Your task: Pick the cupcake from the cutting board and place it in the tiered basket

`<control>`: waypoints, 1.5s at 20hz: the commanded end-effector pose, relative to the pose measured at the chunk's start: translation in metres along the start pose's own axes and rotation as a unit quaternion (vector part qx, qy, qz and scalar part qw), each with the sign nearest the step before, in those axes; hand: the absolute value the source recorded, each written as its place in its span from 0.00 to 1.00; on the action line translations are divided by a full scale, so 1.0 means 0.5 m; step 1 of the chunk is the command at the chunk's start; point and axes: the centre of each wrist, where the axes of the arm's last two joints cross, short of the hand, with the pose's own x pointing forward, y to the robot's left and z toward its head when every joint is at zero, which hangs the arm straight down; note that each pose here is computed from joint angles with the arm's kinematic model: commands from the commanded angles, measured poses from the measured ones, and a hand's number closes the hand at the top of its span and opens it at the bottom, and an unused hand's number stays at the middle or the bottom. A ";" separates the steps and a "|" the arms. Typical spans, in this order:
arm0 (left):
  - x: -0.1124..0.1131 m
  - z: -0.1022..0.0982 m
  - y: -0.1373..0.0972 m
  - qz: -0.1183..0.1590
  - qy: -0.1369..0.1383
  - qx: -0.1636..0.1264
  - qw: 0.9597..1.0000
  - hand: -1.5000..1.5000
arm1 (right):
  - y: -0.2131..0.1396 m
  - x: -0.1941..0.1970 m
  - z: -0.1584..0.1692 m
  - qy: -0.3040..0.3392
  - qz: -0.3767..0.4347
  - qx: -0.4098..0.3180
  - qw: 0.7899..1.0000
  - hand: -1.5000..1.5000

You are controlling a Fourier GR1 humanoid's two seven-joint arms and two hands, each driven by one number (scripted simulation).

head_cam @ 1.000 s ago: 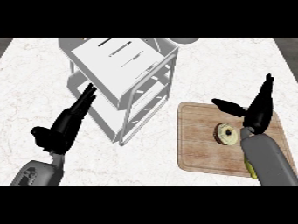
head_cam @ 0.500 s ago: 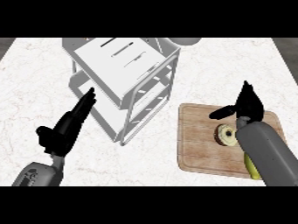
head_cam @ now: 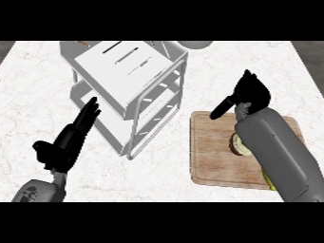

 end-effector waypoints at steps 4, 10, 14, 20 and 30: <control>-0.022 0.006 -0.021 0.003 0.021 0.001 1.000 0.50 | 0.015 0.019 0.007 0.135 0.083 -0.004 0.987 0.00; -0.030 0.016 0.009 -0.004 0.018 0.020 1.000 0.50 | 0.052 -0.015 -0.010 0.178 0.056 0.026 0.982 0.00; -0.014 0.001 -0.022 0.005 0.008 0.009 1.000 0.50 | 0.038 -0.017 -0.001 0.177 0.042 0.018 0.983 0.00; -0.003 0.004 -0.004 -0.002 0.013 -0.002 1.000 0.50 | 0.101 -0.079 -0.001 0.216 0.041 0.013 0.975 0.00; -0.001 -0.017 -0.008 0.005 0.017 -0.002 1.000 0.50 | 0.104 -0.125 0.031 0.227 0.032 0.025 0.973 0.00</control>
